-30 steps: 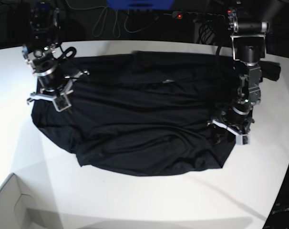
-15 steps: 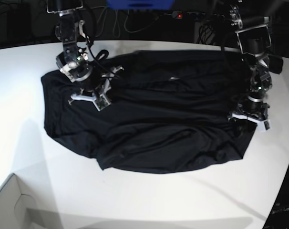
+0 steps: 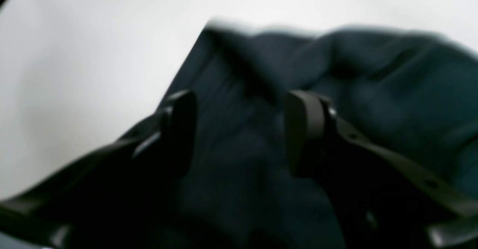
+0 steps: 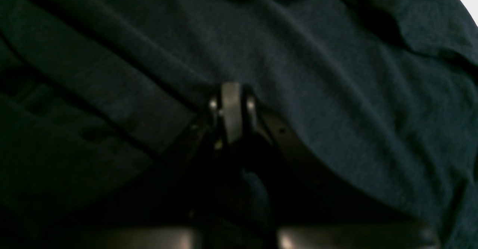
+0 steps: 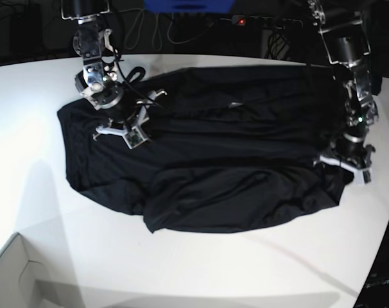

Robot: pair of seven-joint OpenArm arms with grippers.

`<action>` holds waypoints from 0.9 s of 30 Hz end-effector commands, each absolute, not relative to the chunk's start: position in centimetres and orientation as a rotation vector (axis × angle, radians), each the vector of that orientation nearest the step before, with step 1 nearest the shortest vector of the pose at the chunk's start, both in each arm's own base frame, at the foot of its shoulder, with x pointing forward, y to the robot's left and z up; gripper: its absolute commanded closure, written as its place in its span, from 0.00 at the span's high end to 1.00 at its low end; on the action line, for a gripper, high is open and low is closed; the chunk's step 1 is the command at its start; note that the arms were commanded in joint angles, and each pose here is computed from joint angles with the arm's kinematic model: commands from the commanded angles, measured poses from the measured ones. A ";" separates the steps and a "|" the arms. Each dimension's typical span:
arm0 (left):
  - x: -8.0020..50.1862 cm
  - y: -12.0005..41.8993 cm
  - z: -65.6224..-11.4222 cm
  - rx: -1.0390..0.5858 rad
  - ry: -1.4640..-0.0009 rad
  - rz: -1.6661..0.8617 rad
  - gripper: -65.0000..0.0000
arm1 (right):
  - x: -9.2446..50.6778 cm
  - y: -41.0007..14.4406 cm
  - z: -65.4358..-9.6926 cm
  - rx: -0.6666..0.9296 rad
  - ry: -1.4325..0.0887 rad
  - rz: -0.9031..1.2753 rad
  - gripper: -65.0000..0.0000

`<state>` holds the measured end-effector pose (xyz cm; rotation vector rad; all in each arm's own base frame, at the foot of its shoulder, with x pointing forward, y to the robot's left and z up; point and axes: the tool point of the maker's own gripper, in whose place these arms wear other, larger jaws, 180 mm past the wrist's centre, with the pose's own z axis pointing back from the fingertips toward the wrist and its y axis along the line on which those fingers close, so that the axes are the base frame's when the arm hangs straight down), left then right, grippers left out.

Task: Layout the t-shirt on the table in an organized manner, then fold the t-shirt properly
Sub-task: 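Grasp the shirt edge with the left gripper and pull it outward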

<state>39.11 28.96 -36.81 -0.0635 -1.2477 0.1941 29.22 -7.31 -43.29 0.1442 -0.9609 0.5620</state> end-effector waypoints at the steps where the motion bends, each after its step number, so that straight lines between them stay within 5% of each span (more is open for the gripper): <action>1: 40.0 29.0 -35.0 -0.067 -1.297 0.186 0.55 | 28.9 -8.1 -43.9 0.110 -0.917 0.574 0.00; 27: 44.8 24.8 -39.8 -0.188 -1.135 0.206 0.54 | 28.9 -8.0 -43.9 0.111 -0.919 0.573 0.00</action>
